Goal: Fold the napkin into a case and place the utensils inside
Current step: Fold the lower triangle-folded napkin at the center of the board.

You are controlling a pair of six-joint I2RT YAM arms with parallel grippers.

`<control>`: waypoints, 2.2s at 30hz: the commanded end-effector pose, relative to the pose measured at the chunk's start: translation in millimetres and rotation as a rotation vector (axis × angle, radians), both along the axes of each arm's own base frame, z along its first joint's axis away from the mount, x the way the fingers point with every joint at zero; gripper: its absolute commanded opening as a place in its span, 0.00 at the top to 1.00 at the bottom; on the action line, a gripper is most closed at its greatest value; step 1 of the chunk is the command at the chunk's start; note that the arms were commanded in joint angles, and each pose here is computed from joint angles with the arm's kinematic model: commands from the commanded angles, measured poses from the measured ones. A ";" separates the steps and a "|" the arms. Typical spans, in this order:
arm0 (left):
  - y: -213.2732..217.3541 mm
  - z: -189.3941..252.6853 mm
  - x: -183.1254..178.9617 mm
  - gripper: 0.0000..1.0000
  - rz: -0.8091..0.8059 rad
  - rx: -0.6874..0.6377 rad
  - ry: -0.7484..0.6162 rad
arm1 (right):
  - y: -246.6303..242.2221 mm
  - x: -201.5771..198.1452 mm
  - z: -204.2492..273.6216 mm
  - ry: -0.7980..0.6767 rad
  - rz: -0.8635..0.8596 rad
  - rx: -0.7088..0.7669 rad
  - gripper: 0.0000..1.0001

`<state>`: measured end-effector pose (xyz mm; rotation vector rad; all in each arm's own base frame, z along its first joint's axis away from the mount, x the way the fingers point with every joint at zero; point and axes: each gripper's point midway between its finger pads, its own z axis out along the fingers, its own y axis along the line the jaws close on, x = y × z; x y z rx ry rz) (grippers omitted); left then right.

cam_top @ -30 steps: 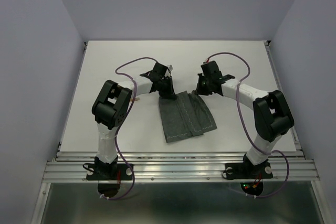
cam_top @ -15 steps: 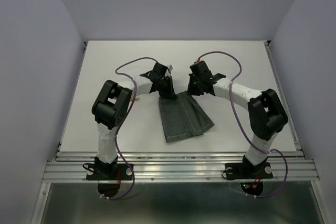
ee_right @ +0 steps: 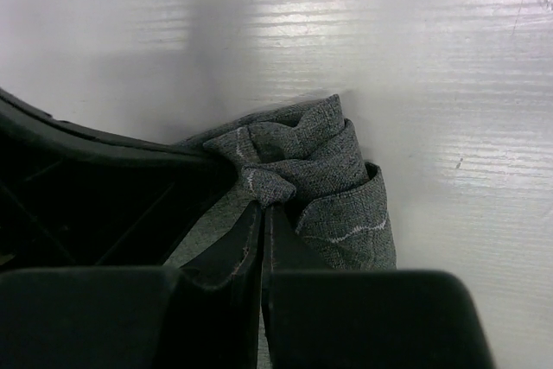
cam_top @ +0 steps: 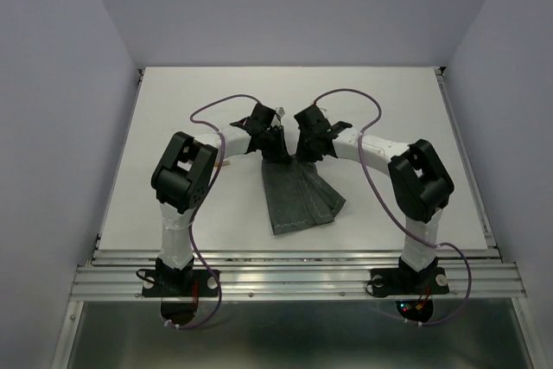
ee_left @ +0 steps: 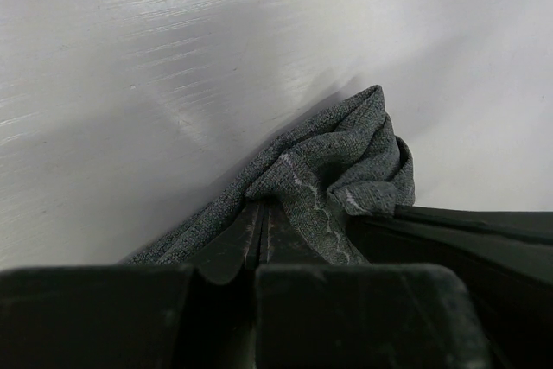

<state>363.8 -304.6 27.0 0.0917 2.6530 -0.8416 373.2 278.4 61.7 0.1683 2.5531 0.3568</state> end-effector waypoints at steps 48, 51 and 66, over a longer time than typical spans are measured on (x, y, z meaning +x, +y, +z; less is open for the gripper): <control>-71.7 76.3 -105.7 0.61 -0.095 -0.292 -0.122 | 8.5 -6.6 -37.2 0.103 -0.228 -0.028 0.99; -83.2 72.8 -117.9 0.61 -0.135 -0.282 -0.136 | 6.5 -8.8 -38.6 0.103 -0.210 -0.040 0.99; -67.7 69.2 -133.7 0.91 -0.013 -0.268 -0.167 | -3.4 -19.4 -37.6 0.098 -0.147 -0.077 0.99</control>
